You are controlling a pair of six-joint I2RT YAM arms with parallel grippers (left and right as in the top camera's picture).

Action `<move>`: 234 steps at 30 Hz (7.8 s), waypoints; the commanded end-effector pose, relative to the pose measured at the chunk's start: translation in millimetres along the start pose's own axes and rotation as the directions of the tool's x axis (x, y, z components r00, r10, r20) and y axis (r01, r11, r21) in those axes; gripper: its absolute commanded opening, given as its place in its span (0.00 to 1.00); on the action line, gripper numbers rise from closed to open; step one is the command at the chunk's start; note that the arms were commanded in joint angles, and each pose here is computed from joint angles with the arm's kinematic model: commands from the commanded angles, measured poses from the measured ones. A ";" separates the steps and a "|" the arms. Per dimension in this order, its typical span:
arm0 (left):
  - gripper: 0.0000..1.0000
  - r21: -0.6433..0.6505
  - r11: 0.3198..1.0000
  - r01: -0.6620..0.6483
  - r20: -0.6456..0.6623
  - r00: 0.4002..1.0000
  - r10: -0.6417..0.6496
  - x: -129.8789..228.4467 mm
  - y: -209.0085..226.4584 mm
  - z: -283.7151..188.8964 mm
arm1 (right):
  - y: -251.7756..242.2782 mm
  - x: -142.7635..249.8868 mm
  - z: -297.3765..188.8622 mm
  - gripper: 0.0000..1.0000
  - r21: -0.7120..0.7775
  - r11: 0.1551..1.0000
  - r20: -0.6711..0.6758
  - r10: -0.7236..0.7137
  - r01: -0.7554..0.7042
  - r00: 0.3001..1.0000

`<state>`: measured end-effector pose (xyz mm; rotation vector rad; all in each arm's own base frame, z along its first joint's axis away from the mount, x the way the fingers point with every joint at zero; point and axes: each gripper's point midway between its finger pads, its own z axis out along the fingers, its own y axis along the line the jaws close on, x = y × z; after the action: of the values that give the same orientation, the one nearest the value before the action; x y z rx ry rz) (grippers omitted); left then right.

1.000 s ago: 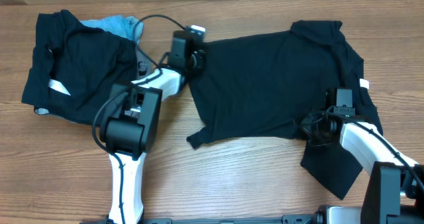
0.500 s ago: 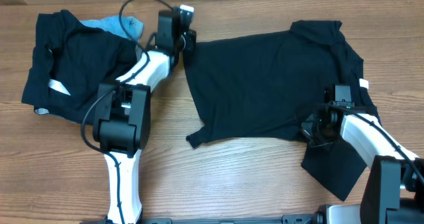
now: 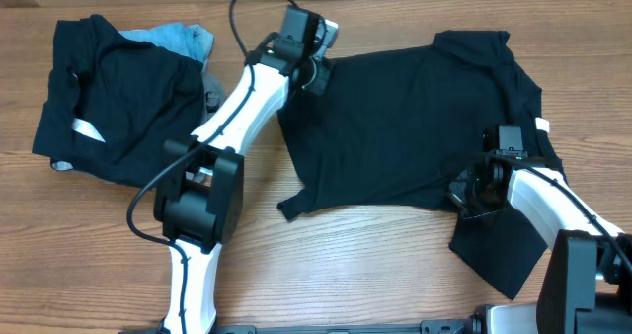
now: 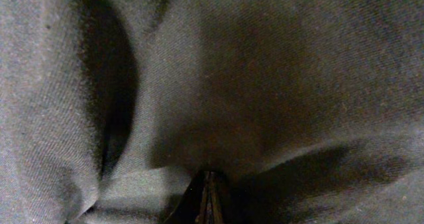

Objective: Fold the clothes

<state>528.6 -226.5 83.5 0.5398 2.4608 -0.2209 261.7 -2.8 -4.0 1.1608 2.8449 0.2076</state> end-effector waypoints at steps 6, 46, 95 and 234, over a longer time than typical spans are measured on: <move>0.04 -0.102 0.995 0.013 -0.112 0.993 -0.025 42.3 28.2 53.0 | -31.4 18.4 17.4 0.04 0.130 0.992 -0.058 0.006 0.002 0.998; 0.04 -0.309 0.946 0.098 -0.061 0.990 -0.123 35.4 140.2 97.3 | -26.1 -58.7 -72.9 0.04 0.322 0.947 0.159 -0.050 -0.004 0.986; 0.05 -0.108 0.991 0.074 -0.202 0.975 -0.095 2.7 26.1 39.4 | 123.6 -310.0 74.3 0.04 -0.049 0.984 0.375 -0.141 0.172 0.916; 0.04 0.071 0.997 -0.036 0.062 0.998 0.032 -42.1 29.2 63.5 | 196.6 206.4 -70.0 0.04 -0.389 0.152 0.135 -0.966 0.909 0.219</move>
<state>588.4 -241.0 31.2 0.6480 2.4306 -0.2977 220.1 265.1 37.1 -0.9322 2.9530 0.6709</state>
